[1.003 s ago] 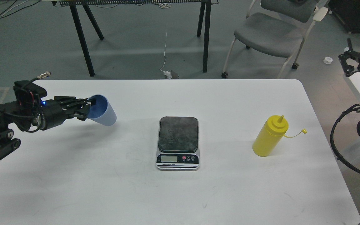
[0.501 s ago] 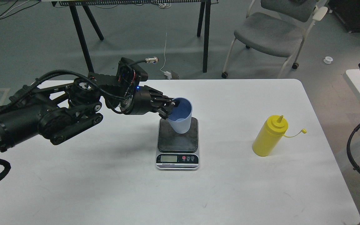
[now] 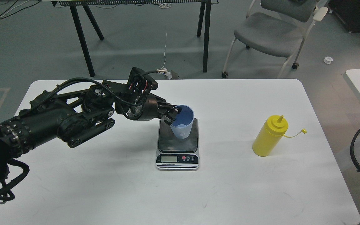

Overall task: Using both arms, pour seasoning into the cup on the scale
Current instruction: 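Carry the blue cup over the scale and lower it onto the scale, then open the left gripper and raise it away from the cup, then move the right gripper to the yellow squeeze bottle and grasp it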

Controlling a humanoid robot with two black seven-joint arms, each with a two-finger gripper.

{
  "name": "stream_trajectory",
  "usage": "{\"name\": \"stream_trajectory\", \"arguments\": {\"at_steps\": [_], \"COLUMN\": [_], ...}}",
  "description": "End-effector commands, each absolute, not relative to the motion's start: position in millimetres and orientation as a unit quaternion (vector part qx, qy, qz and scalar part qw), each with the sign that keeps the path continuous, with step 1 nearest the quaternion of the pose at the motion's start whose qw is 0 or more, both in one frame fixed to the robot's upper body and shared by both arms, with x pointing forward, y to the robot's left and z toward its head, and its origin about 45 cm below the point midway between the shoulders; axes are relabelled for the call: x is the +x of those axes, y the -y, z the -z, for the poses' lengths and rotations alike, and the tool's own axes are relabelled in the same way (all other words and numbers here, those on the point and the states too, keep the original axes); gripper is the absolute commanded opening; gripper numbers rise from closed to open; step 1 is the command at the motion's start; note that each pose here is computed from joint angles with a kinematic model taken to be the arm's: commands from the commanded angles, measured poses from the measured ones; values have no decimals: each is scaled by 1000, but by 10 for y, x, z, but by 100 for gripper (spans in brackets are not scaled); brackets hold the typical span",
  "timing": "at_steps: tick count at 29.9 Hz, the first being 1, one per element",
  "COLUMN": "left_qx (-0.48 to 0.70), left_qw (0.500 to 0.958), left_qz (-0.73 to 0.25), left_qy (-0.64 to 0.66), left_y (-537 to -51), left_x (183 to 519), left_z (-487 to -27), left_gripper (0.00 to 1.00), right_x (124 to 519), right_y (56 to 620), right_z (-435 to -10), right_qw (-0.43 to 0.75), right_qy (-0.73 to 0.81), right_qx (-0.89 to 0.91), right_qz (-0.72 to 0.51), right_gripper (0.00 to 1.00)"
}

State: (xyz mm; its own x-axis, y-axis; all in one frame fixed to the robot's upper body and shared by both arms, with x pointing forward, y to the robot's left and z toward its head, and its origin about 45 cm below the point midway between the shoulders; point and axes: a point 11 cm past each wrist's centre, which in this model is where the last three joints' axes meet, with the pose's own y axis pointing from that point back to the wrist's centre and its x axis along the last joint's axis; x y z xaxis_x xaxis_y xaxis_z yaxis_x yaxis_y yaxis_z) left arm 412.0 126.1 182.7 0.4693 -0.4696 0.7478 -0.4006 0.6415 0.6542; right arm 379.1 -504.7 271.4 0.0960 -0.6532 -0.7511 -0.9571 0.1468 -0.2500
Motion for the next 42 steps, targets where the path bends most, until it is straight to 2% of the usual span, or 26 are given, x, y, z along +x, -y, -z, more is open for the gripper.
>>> {"name": "stream_trajectory", "arguments": {"at_steps": [1,4,5,8,11,13,14,16,17,18,22,25,28,33,37,40,42], "left_qx": [423,423,422,421,422,420,414,385,361,334,224,143,46,-129,-223,-270,-276], "left_qw": [747,747,749,750,751,752,757,779,797,816,883,910,918,883,826,794,790], "left_qz": [23,23,22,21,19,8,-2,-46,-89,-133,-245,-309,-367,-451,-511,-531,-534], "left_qy": [513,512,510,509,508,507,505,493,477,454,331,235,140,4,-78,-118,-121], "left_y": [-1259,-1265,-1265,-1257,-1284,-1324,-1317,-1302,-1337,-1385,-1410,-1468,-1514,-1853,-2361,-2636,-2727], "left_x": [4115,4115,4114,4111,4118,4148,4168,4242,4313,4378,4491,4564,4658,4853,4987,4993,4980], "left_z": [-1815,-1816,-1816,-1814,-1825,-1870,-1909,-2070,-2207,-2333,-2636,-2816,-3043,-3487,-3545,-3492,-3479], "left_gripper": [14,19,24,48,52,60,66,88,95,98,99,99,99,99,99,99,99], "right_x": [3792,3781,3781,3776,3744,3720,3700,3633,3563,3477,3149,2860,2611,2224,1994,1901,1900], "right_y": [5042,5046,5046,5053,5088,5091,5097,5103,5090,5053,4846,4680,4438,4157,3828,3639,3537], "right_z": [-2717,-2699,-2699,-2697,-2685,-2656,-2637,-2631,-2580,-2513,-2368,-2229,-2094,-1705,-1219,-1065,-994], "right_qw": [398,396,396,395,392,389,391,405,411,414,419,418,411,407,382,368,370], "right_qy": [-644,-645,-645,-646,-650,-651,-652,-647,-644,-641,-620,-610,-594,-594,-597,-591,-586], "right_qx": [-625,-624,-624,-624,-623,-622,-620,-614,-609,-607,-612,-610,-612,-580,-555,-552,-547], "right_qz": [-191,-192,-192,-192,-191,-194,-196,-202,-211,-223,-257,-285,-321,-380,-436,-458,-469], "right_gripper": [100,100,100,100,100,100,100,100,100,100,100,100,100,100,100,100,100]}}
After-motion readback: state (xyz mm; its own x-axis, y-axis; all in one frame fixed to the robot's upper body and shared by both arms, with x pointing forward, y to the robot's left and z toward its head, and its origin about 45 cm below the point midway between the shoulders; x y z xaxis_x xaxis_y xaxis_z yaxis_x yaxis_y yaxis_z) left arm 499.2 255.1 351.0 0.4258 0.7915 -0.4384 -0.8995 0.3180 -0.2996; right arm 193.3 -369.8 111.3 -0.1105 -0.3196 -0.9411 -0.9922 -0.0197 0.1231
